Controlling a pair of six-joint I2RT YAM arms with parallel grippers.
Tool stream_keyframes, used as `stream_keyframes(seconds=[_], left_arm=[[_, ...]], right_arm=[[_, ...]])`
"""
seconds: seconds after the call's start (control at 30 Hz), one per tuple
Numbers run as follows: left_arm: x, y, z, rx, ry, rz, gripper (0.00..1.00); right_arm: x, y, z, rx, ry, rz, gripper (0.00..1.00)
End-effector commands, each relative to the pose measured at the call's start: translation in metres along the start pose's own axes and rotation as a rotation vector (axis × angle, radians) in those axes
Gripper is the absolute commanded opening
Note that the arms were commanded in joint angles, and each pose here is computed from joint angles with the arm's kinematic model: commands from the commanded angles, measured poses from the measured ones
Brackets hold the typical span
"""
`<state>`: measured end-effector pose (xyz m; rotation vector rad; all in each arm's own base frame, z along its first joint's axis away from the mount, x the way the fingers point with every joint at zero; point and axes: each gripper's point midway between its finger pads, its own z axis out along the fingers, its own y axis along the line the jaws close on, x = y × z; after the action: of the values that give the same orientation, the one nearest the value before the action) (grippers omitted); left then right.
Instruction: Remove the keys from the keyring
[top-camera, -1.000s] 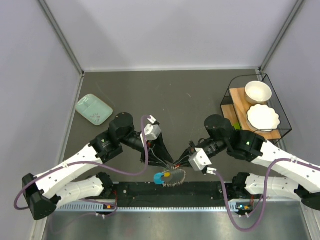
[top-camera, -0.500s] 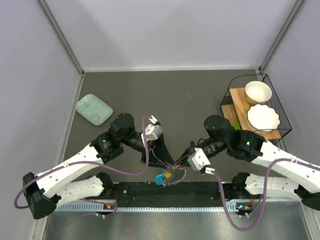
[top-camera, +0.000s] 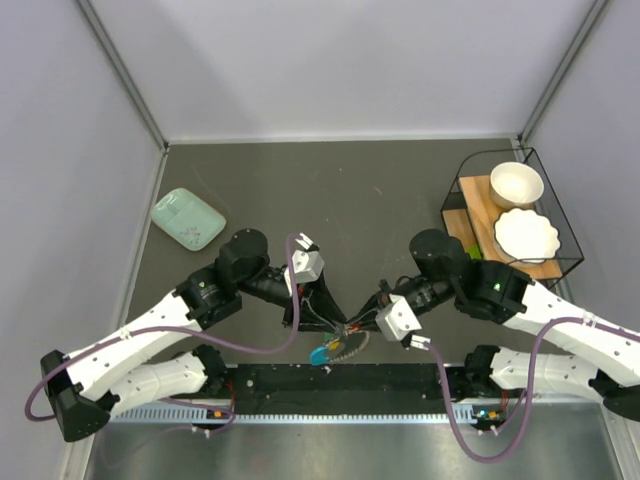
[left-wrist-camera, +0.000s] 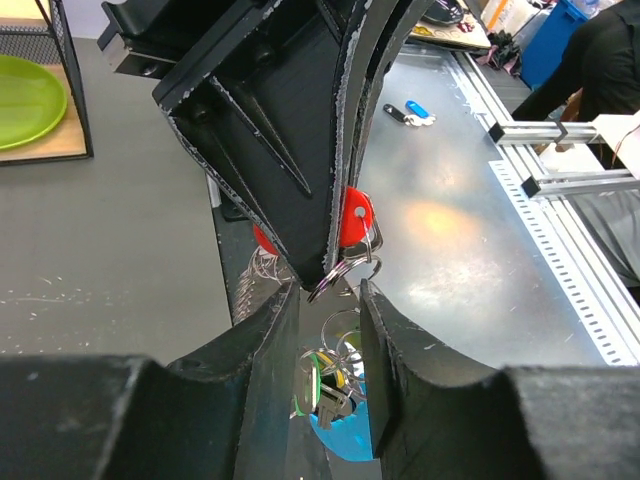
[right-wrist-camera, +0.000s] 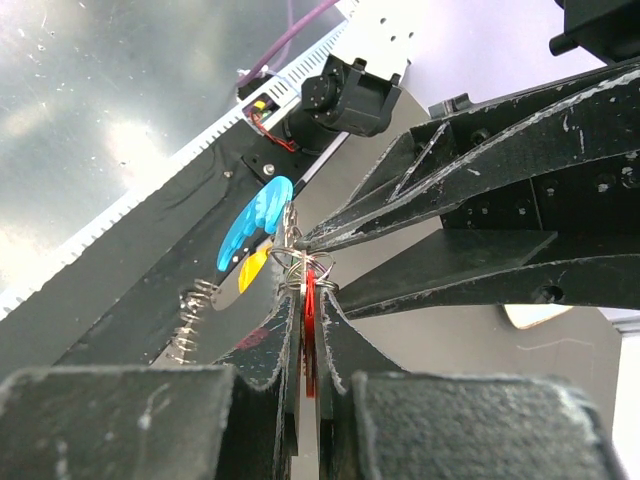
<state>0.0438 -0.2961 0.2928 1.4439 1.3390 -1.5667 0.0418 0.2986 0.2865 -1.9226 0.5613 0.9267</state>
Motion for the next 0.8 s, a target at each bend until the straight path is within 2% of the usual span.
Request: stream_keyframes(seconds=[0.0, 0.17, 0.3, 0.43, 0.77], left_arm=[[-0.014, -0.008, -0.004, 0.002, -0.015, 0.053, 0.35], [-0.012, -0.014, -0.003, 0.038, -0.011, 0.034, 0.32], [-0.011, -0.006, -0.009, -0.051, -0.001, 0.06, 0.37], [-0.015, -0.009, -0.016, -0.082, -0.003, 0.085, 0.37], [-0.018, -0.027, -0.011, 0.042, -0.012, 0.018, 0.34]], right_arm=[[-0.034, -0.024, -0.011, 0.068, -0.071, -0.131, 0.0], [-0.032, -0.024, -0.011, 0.07, -0.065, -0.13, 0.0], [-0.032, -0.023, -0.011, 0.069, -0.066, -0.13, 0.0], [-0.032, -0.023, -0.011, 0.071, -0.066, -0.129, 0.0], [-0.031, -0.023, -0.01, 0.069, -0.065, -0.127, 0.0]])
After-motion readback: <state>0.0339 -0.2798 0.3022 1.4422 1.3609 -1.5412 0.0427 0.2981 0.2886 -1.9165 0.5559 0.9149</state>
